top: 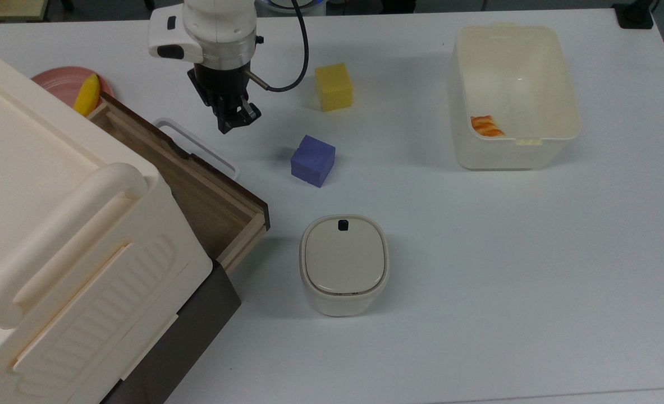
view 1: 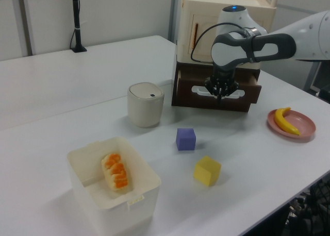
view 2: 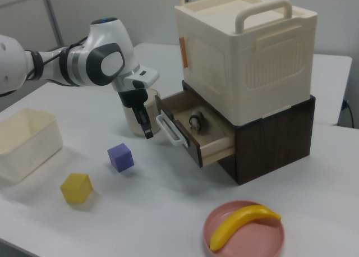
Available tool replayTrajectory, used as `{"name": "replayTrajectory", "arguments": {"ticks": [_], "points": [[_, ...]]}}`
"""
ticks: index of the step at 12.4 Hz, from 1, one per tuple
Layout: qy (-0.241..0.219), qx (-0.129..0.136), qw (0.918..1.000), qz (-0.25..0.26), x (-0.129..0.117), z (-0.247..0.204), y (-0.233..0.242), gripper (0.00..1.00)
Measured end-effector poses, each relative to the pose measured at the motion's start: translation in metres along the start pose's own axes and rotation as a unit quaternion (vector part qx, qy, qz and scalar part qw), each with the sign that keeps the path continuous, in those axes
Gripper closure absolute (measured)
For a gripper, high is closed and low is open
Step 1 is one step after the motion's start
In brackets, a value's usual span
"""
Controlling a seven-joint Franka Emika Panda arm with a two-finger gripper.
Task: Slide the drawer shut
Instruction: 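Move the gripper down toward the open drawer's front face, then push the drawer front with the gripper into the wooden unit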
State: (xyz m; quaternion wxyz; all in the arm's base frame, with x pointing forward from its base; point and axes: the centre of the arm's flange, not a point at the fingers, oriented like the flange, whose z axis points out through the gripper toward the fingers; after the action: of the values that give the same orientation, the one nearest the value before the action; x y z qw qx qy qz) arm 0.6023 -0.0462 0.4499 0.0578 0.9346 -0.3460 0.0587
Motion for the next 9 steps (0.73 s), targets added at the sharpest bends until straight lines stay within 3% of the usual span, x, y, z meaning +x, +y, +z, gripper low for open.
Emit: {"name": "replayTrajectory", "arguments": {"ticks": [9], "points": [[0.032,0.009,0.9993,-0.014,0.015,0.011,-0.01,0.99]]}}
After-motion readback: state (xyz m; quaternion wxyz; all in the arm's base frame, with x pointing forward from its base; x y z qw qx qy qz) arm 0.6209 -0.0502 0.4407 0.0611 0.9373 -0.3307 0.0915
